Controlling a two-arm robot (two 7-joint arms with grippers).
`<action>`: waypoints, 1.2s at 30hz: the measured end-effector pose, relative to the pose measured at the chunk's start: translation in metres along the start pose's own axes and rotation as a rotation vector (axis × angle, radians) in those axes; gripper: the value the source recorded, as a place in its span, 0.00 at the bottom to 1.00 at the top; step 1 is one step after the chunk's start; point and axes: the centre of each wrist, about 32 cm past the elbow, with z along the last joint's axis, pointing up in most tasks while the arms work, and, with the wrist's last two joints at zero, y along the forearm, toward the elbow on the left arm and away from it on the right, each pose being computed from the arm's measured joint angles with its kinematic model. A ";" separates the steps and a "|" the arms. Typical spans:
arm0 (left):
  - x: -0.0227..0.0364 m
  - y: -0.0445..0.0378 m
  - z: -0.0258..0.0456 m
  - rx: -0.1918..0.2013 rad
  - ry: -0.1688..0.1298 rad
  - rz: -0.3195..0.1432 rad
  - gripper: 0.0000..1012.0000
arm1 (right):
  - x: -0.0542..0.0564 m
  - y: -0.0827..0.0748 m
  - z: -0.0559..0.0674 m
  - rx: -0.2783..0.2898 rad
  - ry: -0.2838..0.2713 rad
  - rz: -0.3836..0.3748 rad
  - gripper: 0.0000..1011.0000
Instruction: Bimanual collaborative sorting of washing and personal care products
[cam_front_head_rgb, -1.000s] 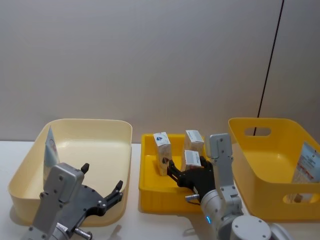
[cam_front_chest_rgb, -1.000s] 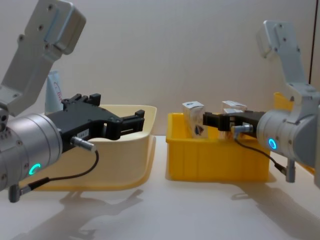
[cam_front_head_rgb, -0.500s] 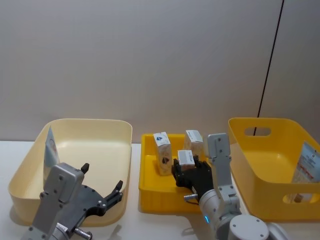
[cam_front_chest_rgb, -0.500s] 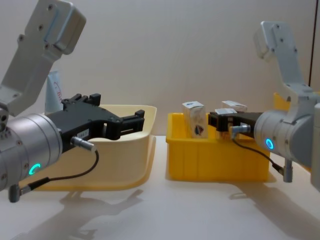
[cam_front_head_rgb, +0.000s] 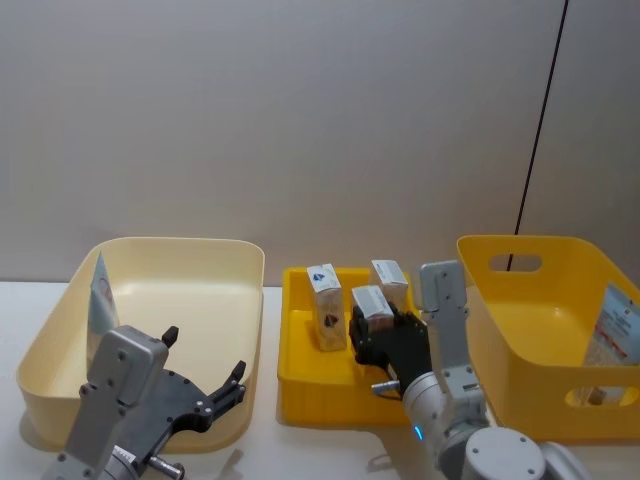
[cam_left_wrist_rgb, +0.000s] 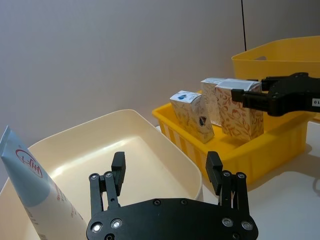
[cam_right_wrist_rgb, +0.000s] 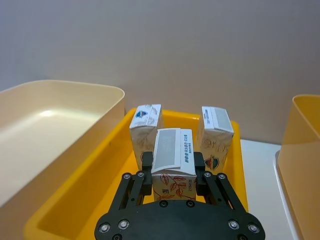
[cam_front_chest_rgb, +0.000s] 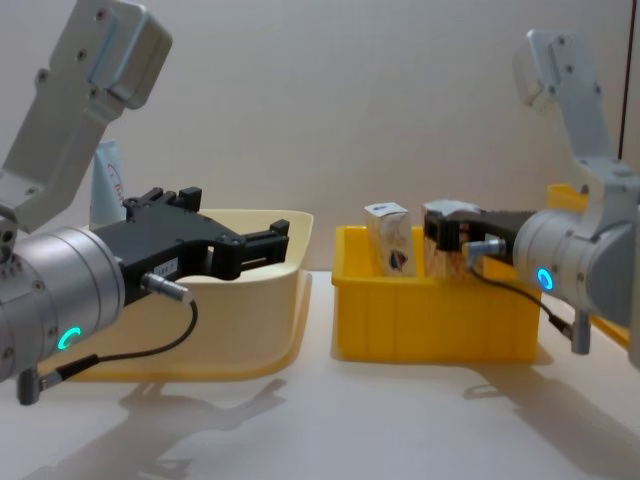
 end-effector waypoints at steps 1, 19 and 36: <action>0.0000 0.0000 0.0000 0.000 0.000 0.000 0.99 | 0.000 0.000 0.001 0.007 -0.002 0.001 0.45; 0.0000 0.0000 0.0000 0.000 0.000 0.000 0.99 | 0.021 -0.011 0.034 0.241 -0.044 0.006 0.45; 0.0000 0.0000 0.0000 0.000 0.000 0.000 0.99 | 0.056 -0.041 0.074 0.452 -0.087 -0.092 0.45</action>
